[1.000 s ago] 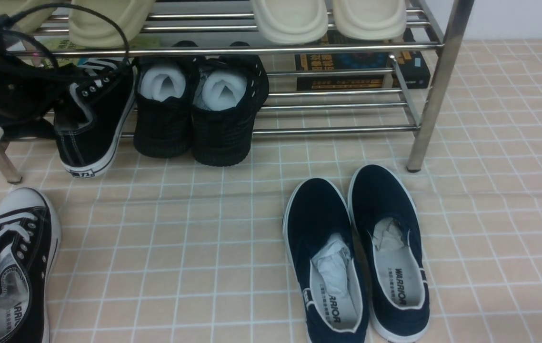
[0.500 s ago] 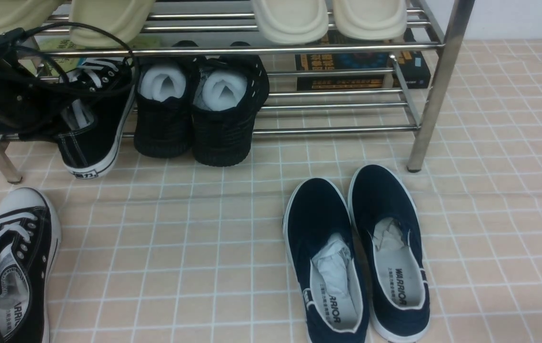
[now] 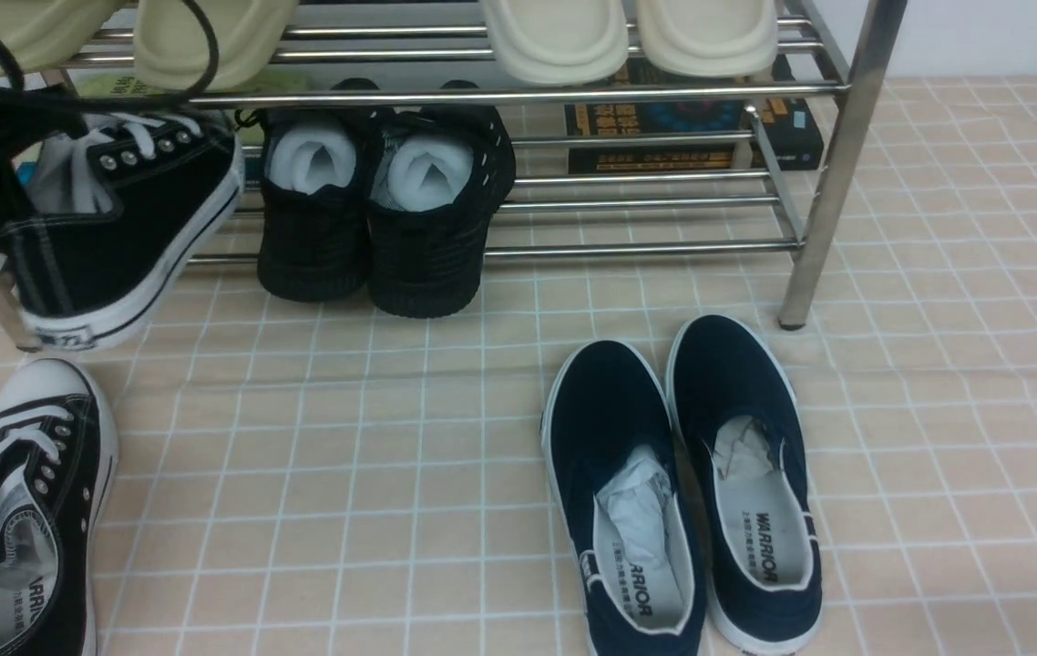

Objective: Take the shoes off the shelf from the light coffee tablecloth by hand.
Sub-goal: 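Set the held shoe down on the floor in front of the rack with the left gripper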

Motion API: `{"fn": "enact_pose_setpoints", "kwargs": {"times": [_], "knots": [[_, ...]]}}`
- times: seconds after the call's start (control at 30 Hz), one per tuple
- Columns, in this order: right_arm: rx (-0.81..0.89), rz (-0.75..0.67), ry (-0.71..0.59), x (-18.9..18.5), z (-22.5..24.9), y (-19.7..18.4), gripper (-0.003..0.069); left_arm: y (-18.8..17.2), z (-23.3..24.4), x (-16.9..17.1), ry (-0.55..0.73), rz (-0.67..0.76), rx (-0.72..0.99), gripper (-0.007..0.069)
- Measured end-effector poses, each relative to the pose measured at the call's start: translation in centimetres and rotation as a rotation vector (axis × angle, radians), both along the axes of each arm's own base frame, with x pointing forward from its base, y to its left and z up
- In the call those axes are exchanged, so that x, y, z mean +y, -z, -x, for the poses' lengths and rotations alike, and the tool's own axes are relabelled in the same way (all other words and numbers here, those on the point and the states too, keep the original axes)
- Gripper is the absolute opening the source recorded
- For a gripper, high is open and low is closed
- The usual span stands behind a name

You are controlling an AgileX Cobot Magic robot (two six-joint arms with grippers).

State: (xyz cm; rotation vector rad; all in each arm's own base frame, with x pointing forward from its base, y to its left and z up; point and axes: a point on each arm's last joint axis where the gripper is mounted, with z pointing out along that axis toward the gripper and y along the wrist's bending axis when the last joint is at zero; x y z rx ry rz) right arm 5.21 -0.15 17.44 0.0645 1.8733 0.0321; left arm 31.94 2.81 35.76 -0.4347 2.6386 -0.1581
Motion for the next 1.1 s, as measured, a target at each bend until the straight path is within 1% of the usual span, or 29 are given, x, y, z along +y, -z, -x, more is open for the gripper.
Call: {"fn": "enact_pose_setpoints", "kwargs": {"times": [0.3,0.47,0.57,0.77,0.9,1.1], "knots": [[0.000,0.000,0.000,0.0,0.0,0.0,0.0239,-1.0,1.9,0.1,-0.003,-0.034,0.048,0.0015],[0.000,0.000,0.000,0.0,0.0,0.0,0.0239,-1.5,3.3,0.0,-0.016,-0.041,0.022,0.0015],[0.000,0.000,0.000,0.0,0.0,0.0,0.0239,-1.1,4.6,-0.1,-0.037,-0.034,0.023,0.0015],[0.000,0.000,0.000,0.0,0.0,0.0,0.0239,1.5,6.6,-0.5,-0.067,0.007,0.075,0.0015],[0.000,0.000,0.000,0.0,0.0,0.0,0.0239,4.4,7.3,-0.9,-0.077,0.059,0.114,0.0016],[0.000,0.000,0.000,0.0,0.0,0.0,0.0239,6.7,7.4,-1.1,-0.093,0.082,0.101,0.0016]]}}
